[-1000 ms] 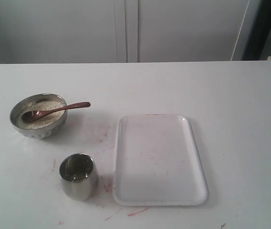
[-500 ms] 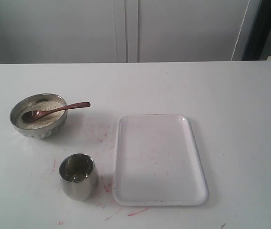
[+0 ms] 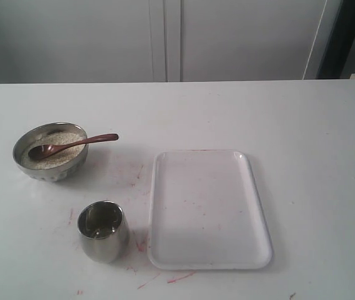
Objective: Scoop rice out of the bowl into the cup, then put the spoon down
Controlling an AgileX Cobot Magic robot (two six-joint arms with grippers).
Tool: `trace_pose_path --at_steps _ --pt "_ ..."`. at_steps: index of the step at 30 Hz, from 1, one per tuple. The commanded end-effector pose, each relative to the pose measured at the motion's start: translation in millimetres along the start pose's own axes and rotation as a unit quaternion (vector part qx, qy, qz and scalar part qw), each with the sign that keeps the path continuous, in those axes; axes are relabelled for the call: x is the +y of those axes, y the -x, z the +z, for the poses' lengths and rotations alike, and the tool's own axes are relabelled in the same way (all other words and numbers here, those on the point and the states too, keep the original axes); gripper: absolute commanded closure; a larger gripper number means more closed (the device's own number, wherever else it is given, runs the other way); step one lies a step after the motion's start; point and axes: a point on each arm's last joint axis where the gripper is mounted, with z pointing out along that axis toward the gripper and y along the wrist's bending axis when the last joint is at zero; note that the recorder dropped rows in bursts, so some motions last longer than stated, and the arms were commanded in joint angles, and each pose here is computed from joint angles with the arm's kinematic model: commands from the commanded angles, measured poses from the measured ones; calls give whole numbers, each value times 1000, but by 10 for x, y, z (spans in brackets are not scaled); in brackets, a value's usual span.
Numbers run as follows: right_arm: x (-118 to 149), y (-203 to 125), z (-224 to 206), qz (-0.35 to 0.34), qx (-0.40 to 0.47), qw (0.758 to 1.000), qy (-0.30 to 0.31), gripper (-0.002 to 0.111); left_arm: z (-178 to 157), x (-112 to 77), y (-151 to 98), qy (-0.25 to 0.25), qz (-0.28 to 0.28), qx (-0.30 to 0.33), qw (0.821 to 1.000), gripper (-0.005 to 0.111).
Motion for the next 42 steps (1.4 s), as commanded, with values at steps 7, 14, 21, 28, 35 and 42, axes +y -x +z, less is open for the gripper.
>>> trace_pose_path --at_steps 7,14,21,28,35,42 --pt "349 -143 707 -117 90 985 87 108 3 -9 -15 -5 -4 1 1000 92" --pt "626 -323 1248 -128 148 972 129 108 3 -9 -15 -5 -4 1 1000 92" --pt "848 -476 1703 -142 164 965 144 108 3 -9 -15 -5 -4 1 1000 92" --pt "1009 -642 2013 -255 189 942 106 108 3 -9 -15 -5 -4 1 1000 92" --pt "1232 -730 2155 -341 177 912 143 108 3 -9 -15 -5 -4 1 1000 92" --pt "1272 -785 2296 -350 167 911 140 108 3 -9 -15 -5 -4 1 1000 92"
